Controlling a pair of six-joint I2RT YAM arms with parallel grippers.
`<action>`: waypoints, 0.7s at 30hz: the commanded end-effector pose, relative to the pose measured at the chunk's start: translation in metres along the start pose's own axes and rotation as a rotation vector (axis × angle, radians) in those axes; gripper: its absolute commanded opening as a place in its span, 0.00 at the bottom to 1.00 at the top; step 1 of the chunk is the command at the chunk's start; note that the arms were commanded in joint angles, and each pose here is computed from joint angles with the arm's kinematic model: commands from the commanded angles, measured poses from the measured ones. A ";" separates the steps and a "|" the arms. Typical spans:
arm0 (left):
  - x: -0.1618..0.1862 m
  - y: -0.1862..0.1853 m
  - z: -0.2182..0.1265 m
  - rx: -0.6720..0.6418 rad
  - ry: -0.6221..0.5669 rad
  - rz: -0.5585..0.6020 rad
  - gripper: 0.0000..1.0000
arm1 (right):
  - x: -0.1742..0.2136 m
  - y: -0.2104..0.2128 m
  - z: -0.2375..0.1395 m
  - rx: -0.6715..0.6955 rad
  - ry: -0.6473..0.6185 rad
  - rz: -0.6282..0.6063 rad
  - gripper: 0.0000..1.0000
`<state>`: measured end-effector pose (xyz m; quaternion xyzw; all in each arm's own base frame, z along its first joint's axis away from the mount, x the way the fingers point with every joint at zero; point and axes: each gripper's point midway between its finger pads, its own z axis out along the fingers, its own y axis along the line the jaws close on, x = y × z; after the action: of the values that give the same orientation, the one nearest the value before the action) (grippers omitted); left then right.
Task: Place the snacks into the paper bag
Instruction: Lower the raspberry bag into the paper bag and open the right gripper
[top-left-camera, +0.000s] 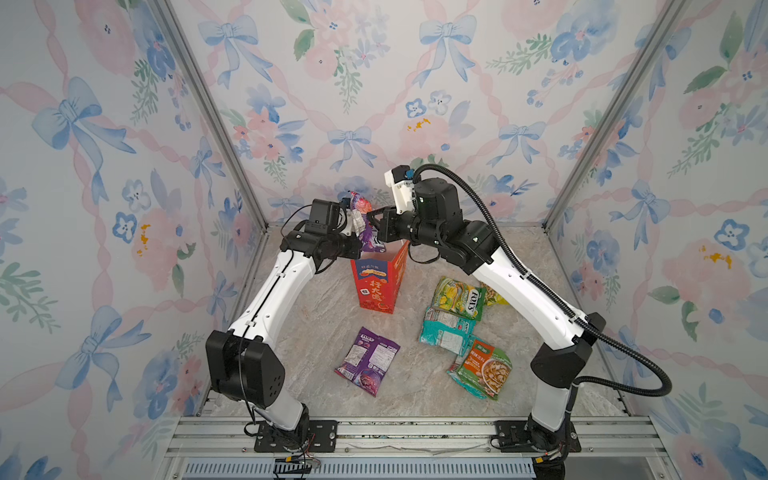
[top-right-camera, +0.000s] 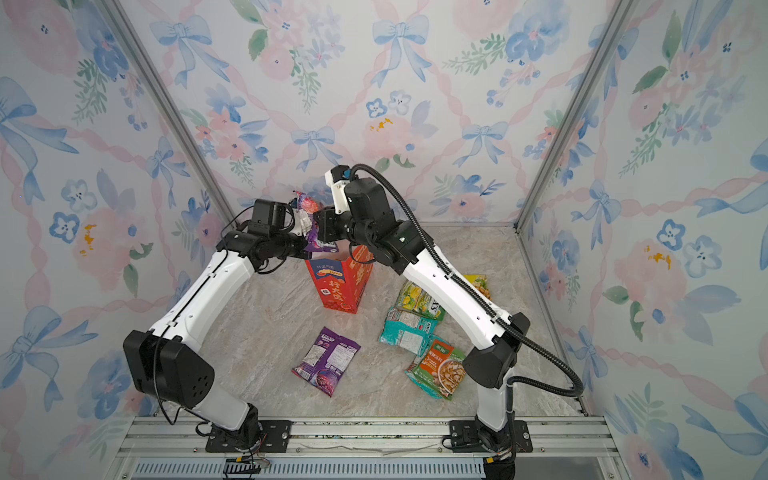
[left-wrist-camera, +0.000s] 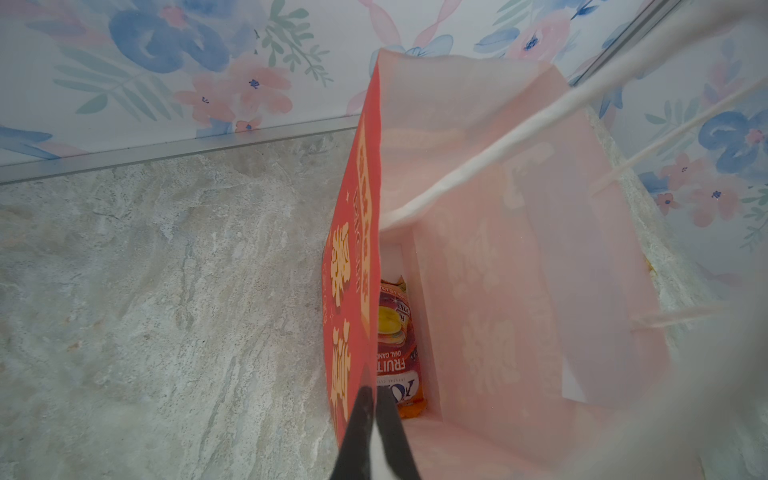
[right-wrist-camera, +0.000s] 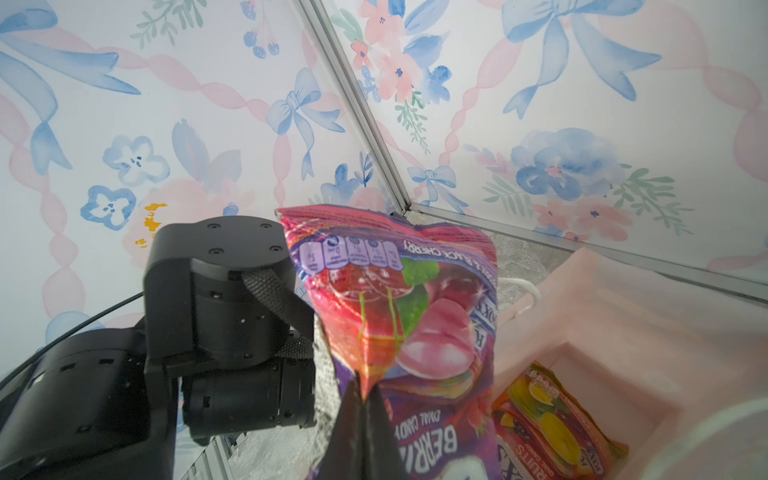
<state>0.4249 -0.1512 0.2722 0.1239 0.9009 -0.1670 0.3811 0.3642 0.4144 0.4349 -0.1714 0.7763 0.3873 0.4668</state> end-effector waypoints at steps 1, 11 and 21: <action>0.004 0.000 0.000 0.014 0.011 -0.015 0.00 | -0.026 -0.002 -0.003 -0.021 -0.073 0.010 0.00; 0.004 0.001 -0.001 0.008 0.008 -0.013 0.00 | -0.022 -0.033 -0.005 0.034 -0.096 0.055 0.00; 0.004 0.000 -0.002 0.011 0.007 -0.014 0.00 | -0.009 -0.068 0.001 0.084 -0.094 0.127 0.00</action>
<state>0.4249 -0.1512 0.2722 0.1239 0.9009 -0.1670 0.3811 0.4151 0.3878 0.3550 -0.1056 0.8224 0.3535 0.4330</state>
